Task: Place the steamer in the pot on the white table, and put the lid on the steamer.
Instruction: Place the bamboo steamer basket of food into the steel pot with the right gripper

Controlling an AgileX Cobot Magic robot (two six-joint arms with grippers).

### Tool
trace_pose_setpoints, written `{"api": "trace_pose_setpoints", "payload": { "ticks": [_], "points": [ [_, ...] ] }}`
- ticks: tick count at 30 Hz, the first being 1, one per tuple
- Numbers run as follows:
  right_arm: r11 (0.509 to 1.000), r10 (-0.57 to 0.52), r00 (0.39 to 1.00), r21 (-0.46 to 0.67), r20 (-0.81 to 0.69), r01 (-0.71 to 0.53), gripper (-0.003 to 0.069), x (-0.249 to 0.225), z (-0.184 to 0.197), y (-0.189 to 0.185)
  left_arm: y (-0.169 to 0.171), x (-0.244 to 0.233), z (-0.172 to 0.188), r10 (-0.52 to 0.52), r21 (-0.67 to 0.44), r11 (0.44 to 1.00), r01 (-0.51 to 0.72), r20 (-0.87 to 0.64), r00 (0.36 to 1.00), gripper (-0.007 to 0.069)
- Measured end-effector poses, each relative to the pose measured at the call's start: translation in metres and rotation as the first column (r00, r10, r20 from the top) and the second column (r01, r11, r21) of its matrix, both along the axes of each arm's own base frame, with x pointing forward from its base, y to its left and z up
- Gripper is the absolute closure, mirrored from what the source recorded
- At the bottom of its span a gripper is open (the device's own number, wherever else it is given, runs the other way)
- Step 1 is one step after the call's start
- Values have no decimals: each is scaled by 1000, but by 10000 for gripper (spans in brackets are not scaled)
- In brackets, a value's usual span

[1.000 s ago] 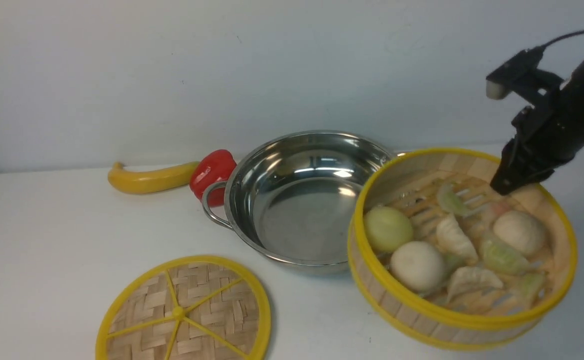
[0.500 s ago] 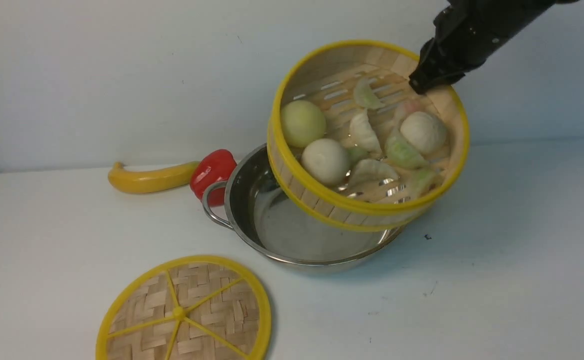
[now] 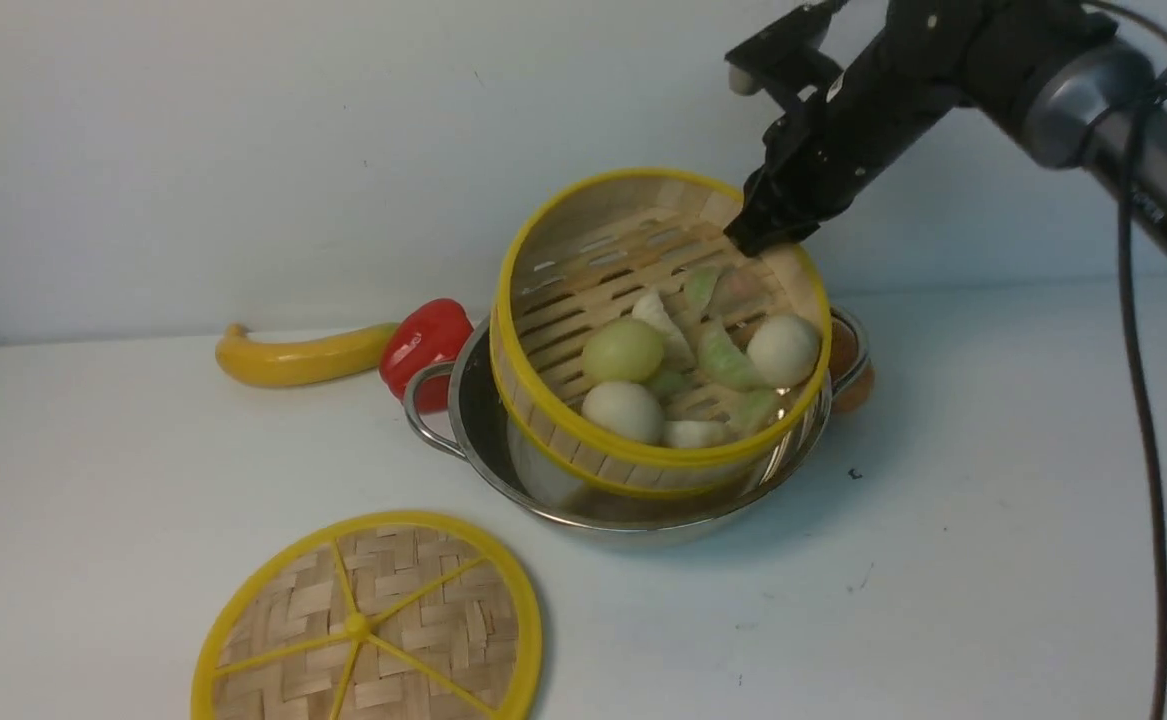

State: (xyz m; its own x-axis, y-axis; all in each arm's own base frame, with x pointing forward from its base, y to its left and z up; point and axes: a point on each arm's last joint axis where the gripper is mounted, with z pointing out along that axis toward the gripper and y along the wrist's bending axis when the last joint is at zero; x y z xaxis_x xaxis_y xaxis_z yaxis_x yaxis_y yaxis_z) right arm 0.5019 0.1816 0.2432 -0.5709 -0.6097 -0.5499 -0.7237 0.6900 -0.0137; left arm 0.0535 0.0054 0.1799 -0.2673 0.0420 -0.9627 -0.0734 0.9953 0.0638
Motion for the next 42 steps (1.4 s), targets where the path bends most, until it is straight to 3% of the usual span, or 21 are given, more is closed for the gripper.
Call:
{"api": "trace_pose_setpoints", "payload": {
  "ticks": [20, 28, 38, 42],
  "points": [
    [999, 8, 998, -43, -57, -10, 608, 9, -51, 11, 0, 0, 0, 0, 0, 1000, 0, 0, 1000, 384],
    [999, 3, 999, -46, -39, -5, 581, 11, -52, 11, 0, 0, 0, 0, 0, 1000, 0, 0, 1000, 384],
    [1000, -1, 1000, -18, 6, 1, 186, 14, -47, 13, 0, 0, 0, 0, 0, 1000, 0, 0, 1000, 384],
    [998, -49, 994, 31, 102, 46, 153, 19, -21, 14, 0, 0, 0, 0, 0, 1000, 0, 0, 1000, 384]
  ]
}}
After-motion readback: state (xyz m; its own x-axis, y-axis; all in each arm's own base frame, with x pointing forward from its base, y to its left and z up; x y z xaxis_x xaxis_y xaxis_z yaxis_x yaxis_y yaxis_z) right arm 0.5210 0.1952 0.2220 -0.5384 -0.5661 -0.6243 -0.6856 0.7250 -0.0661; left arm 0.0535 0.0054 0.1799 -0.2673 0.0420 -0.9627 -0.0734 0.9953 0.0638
